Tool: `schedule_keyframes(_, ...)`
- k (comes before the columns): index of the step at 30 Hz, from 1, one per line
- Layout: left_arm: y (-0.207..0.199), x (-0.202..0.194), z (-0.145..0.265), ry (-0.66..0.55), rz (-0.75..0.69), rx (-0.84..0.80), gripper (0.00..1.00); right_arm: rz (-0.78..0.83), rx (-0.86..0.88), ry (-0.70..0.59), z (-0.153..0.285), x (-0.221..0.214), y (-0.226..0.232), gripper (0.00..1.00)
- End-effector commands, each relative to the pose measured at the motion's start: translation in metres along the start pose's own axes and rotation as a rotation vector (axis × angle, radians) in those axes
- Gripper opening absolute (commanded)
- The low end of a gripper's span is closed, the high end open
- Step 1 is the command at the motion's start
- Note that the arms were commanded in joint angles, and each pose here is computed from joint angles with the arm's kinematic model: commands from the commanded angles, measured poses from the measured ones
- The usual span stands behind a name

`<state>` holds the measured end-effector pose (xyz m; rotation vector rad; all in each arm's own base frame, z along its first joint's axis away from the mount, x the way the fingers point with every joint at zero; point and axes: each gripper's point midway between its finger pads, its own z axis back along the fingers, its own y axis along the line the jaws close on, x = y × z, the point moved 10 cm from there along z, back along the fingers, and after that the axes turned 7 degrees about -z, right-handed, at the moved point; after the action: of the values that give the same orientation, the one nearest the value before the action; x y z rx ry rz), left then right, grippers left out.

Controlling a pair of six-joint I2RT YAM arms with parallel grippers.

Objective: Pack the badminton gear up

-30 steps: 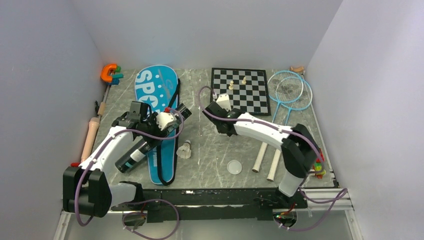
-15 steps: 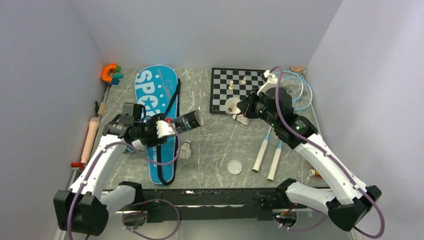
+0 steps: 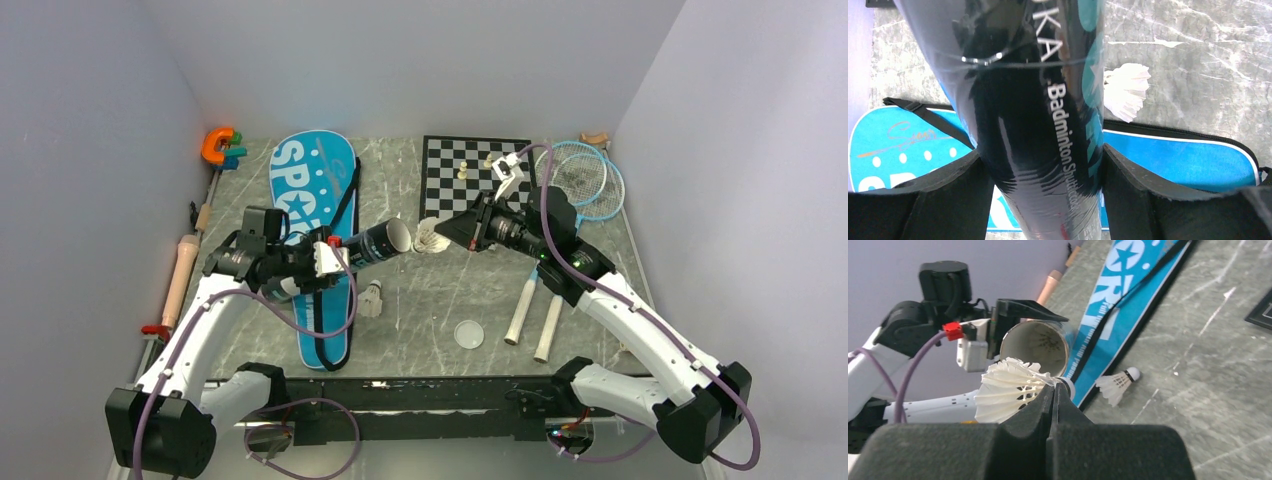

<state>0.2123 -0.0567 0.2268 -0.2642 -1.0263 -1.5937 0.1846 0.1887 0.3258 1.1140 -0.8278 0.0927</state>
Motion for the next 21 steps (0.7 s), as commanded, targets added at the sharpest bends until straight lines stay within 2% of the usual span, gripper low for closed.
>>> schedule_keyframes(1, 0.007, 0.014, 0.004, -0.077, -0.066, 0.026, 0.02, 0.035, 0.155, -0.057, 0.002, 0.017, 0.025, 0.0)
schedule_keyframes(12, 0.006, 0.013, 0.002, -0.074, -0.074, 0.04, 0.0, 0.094, 0.118, -0.064, 0.013, 0.027, 0.035, 0.0)
schedule_keyframes(21, 0.011, 0.021, 0.003, -0.105, -0.072, 0.056, 0.0, -0.001, 0.224, -0.036, -0.008, 0.018, 0.026, 0.0)
